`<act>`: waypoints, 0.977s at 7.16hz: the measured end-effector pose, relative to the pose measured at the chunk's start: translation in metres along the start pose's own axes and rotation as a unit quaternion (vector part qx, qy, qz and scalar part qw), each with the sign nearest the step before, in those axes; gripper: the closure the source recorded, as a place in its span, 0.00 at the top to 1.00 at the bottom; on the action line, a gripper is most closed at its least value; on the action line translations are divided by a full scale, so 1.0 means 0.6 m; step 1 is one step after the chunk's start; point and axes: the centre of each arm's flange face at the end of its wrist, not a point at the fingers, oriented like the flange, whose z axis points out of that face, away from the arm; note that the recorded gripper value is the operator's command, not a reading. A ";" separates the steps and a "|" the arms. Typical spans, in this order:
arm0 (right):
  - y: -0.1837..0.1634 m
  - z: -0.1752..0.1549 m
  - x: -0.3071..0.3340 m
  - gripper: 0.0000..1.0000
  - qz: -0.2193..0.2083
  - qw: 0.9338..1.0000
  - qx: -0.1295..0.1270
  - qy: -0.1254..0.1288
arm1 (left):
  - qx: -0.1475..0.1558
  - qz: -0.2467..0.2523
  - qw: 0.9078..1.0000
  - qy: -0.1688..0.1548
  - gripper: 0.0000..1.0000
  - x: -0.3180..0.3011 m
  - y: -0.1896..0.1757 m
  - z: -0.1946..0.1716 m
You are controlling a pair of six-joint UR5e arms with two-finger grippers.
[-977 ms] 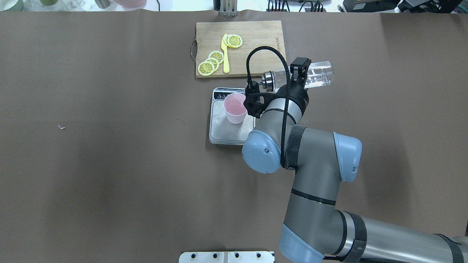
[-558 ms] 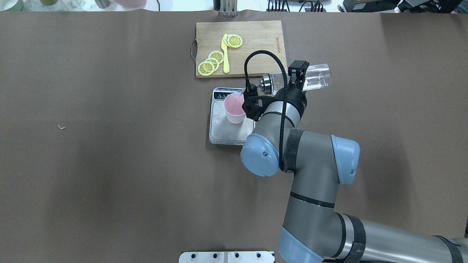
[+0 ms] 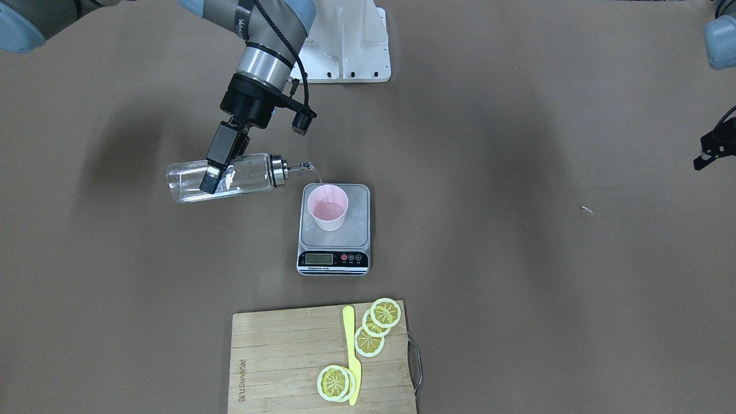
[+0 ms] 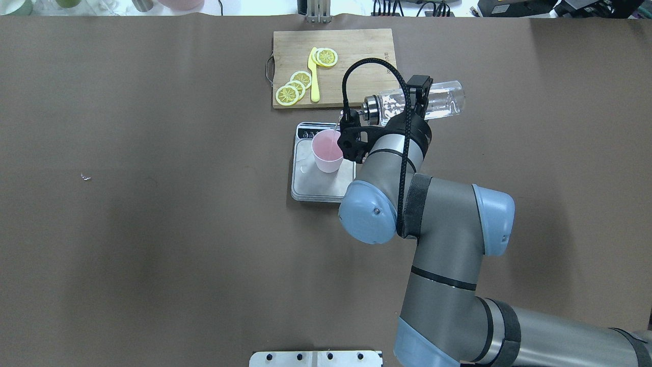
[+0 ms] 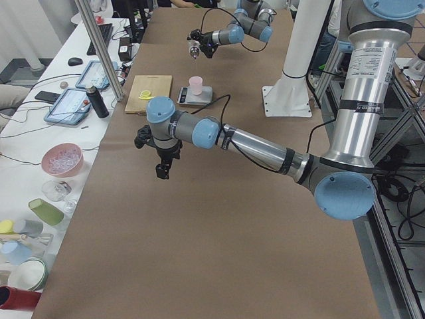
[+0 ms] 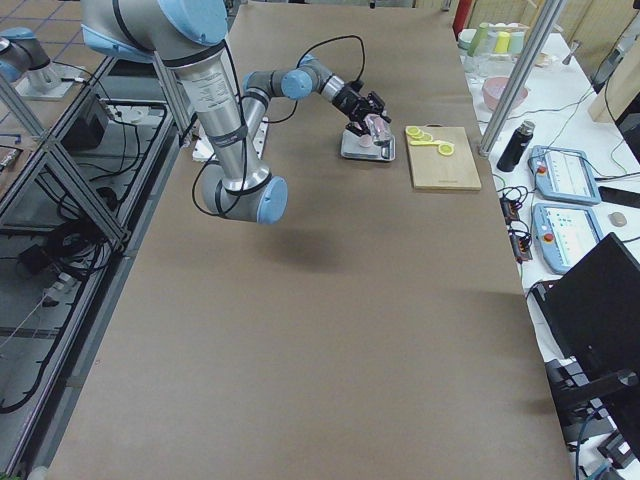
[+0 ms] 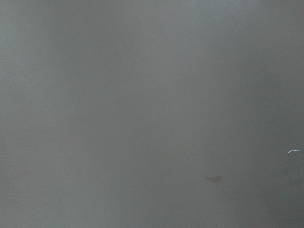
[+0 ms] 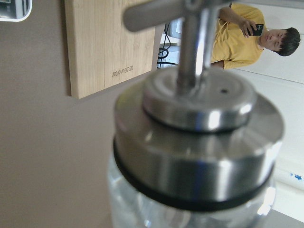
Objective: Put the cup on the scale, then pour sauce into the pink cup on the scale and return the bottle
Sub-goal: 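Tilt the dispenser upright and carry it back beside the scale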
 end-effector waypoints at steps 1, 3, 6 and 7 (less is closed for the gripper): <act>0.002 -0.001 0.006 0.02 0.005 1.000 0.002 -0.001 | 0.000 0.000 1.000 0.000 0.97 0.000 0.000 0.000; 0.001 0.002 0.008 0.15 0.056 0.998 0.017 -0.019 | 0.001 0.001 1.000 0.000 0.98 0.000 0.000 0.000; 0.008 0.025 0.012 0.10 0.158 0.980 0.042 -0.112 | 0.004 -0.004 1.000 -0.001 0.98 -0.006 0.001 -0.007; 0.010 0.031 0.018 0.00 0.184 0.972 0.049 -0.140 | 0.006 -0.004 1.000 -0.002 0.98 -0.008 0.001 -0.010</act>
